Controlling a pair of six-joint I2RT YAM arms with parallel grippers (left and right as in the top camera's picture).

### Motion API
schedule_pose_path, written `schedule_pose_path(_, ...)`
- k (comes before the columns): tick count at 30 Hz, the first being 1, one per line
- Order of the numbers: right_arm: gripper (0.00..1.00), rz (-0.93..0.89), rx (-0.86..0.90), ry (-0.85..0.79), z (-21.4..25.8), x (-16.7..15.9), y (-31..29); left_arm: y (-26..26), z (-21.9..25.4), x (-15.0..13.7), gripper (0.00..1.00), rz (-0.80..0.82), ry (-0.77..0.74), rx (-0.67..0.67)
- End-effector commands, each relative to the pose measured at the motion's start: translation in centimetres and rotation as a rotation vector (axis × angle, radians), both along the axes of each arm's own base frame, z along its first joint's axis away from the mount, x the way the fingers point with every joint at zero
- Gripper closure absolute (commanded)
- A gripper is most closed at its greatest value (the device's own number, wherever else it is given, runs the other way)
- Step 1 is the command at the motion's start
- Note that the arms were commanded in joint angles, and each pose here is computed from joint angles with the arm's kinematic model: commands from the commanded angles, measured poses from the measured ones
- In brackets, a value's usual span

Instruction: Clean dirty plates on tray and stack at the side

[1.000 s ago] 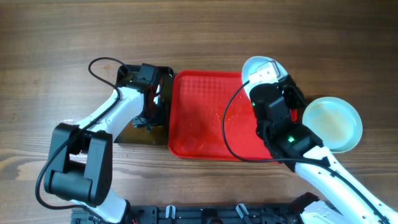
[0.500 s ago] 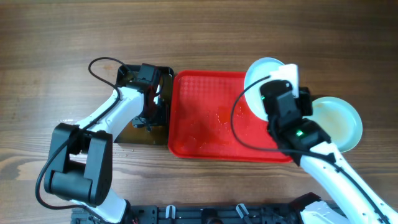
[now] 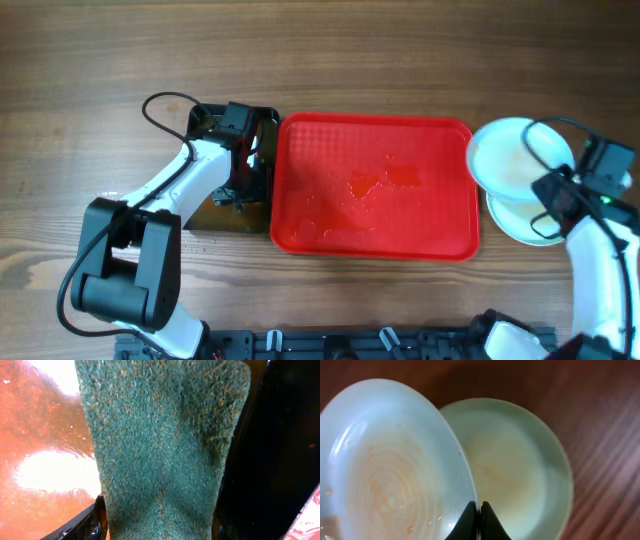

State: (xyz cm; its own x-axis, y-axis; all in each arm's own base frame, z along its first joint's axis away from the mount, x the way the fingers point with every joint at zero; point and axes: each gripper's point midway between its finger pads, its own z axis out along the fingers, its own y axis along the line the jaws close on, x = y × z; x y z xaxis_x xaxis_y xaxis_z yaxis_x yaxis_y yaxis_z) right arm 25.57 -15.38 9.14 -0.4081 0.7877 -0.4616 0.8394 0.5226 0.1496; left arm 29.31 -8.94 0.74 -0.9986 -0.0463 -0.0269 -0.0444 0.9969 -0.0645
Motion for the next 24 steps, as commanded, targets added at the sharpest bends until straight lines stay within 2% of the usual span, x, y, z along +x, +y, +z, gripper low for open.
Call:
schedule_pose_path(1,0.96,-0.158,0.133,-0.002,-2.0,-1.2,-1.9,0.0,0.8,0.7,0.36,0.005,-0.031,-0.007)
schedule_pose_path(4,0.95,-0.207,0.193,0.042,-3.7,-2.4,-2.5,0.0,0.8,0.7,0.37,0.005,-0.032,-0.007)
schedule_pose_path(5,0.79,-0.209,0.212,0.054,-4.1,-2.6,-2.3,0.0,0.8,0.7,0.36,0.005,-0.032,-0.007)
schedule_pose_path(6,0.48,-0.207,0.223,0.058,-4.2,-2.6,-2.1,0.0,0.8,0.7,0.36,0.005,-0.032,-0.007)
schedule_pose_path(7,0.36,-0.189,0.25,0.044,-4.2,-2.3,-1.6,0.0,0.8,0.7,0.34,0.005,-0.032,-0.007)
schedule_pose_path(8,0.29,-0.151,0.279,0.026,-4.1,-1.8,-1.0,0.0,0.8,0.8,0.29,0.005,-0.034,-0.008)
schedule_pose_path(10,0.2,-0.007,0.328,-0.031,-3.6,-0.1,0.5,-0.1,1.2,1.3,0.21,0.007,-0.062,-0.015)
schedule_pose_path(11,0.18,0.058,0.333,-0.047,-3.3,0.4,1.1,-0.2,2.0,2.0,0.14,0.014,-0.104,-0.026)
schedule_pose_path(13,0.15,0.177,0.308,-0.06,-2.7,1.3,2.3,0.3,3.9,3.3,0.09,0.053,-0.192,-0.032)
schedule_pose_path(16,0.15,0.35,0.236,-0.093,-1.0,3.1,4.8,1.1,6.5,4.4,0.04,0.128,-0.286,-0.043)
schedule_pose_path(17,0.15,0.464,0.188,-0.125,0.4,4.3,6.8,1.1,7.5,4.5,0.02,0.132,-0.315,-0.051)
schedule_pose_path(19,0.14,0.612,0.13,-0.156,1.8,5.3,9.4,1.1,8.0,4.5,0.0,0.132,-0.327,-0.055)
schedule_pose_path(21,0.03,0.783,0.069,-0.166,2.9,5.8,12.8,1.3,8.0,3.9,0.0,0.151,-0.307,-0.053)
schedule_pose_path(24,0.01,0.931,0.068,-0.099,2.5,4.2,16.7,1.7,7.4,1.7,0.0,0.244,-0.209,-0.046)
